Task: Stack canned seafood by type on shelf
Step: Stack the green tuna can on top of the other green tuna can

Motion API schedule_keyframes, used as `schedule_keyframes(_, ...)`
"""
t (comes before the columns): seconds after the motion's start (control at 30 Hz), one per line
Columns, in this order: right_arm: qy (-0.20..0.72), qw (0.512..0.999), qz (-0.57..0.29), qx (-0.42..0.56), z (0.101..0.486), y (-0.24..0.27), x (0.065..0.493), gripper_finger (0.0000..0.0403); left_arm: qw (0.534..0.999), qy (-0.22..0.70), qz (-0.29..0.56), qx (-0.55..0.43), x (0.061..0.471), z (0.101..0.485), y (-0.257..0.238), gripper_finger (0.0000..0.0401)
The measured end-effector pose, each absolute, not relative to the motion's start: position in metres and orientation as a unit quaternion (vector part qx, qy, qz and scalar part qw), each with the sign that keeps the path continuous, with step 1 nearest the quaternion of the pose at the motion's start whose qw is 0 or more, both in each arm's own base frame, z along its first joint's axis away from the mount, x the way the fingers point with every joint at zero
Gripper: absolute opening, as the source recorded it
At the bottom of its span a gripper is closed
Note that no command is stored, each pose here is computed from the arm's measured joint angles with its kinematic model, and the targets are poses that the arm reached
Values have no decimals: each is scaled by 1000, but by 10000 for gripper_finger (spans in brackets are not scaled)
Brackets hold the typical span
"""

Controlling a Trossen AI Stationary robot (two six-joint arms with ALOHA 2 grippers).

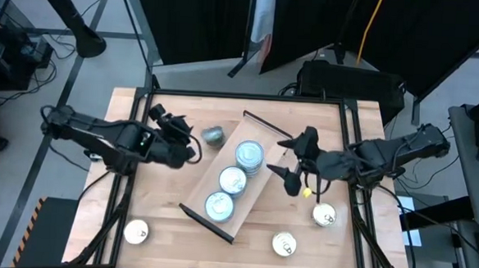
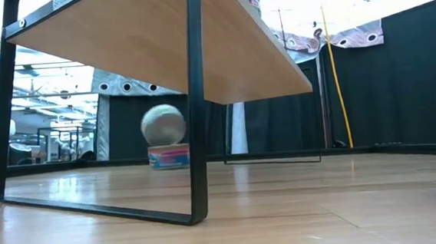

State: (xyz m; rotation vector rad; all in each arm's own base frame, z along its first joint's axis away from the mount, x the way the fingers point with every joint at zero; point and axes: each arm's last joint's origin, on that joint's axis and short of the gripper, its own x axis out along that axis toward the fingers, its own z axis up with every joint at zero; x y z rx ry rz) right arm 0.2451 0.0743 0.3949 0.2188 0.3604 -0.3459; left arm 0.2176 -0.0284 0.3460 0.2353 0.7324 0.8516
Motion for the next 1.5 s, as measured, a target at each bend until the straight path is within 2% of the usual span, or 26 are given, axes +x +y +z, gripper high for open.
schedule_keyframes(0.2,190,962,-160,112,391,91,238,357,804,398,429,102,217,319,-4,152)
schedule_keyframes(0.33,193,963,-140,122,390,104,233,357,782,419,452,93,216,303,12,144)
schedule_keyframes(0.47,200,964,-120,130,388,116,228,357,782,445,428,91,217,297,23,163)
schedule_keyframes(0.67,195,965,-115,131,386,133,220,357,818,447,351,92,225,303,37,214)
schedule_keyframes(0.77,189,966,-124,125,383,140,219,357,817,445,360,78,221,305,46,231)
schedule_keyframes(0.93,189,967,-129,115,377,153,219,357,809,451,372,62,211,301,50,235)
schedule_keyframes(1.07,199,966,-121,109,371,162,219,357,844,423,327,47,209,288,58,235)
schedule_keyframes(1.17,203,967,-116,103,368,168,219,357,885,383,263,-12,208,281,65,235)
schedule_keyframes(1.3,190,967,-136,98,366,171,218,357,884,316,331,-97,204,267,78,236)
schedule_keyframes(1.5,185,968,-143,95,366,171,217,357,874,283,367,-146,206,252,78,237)
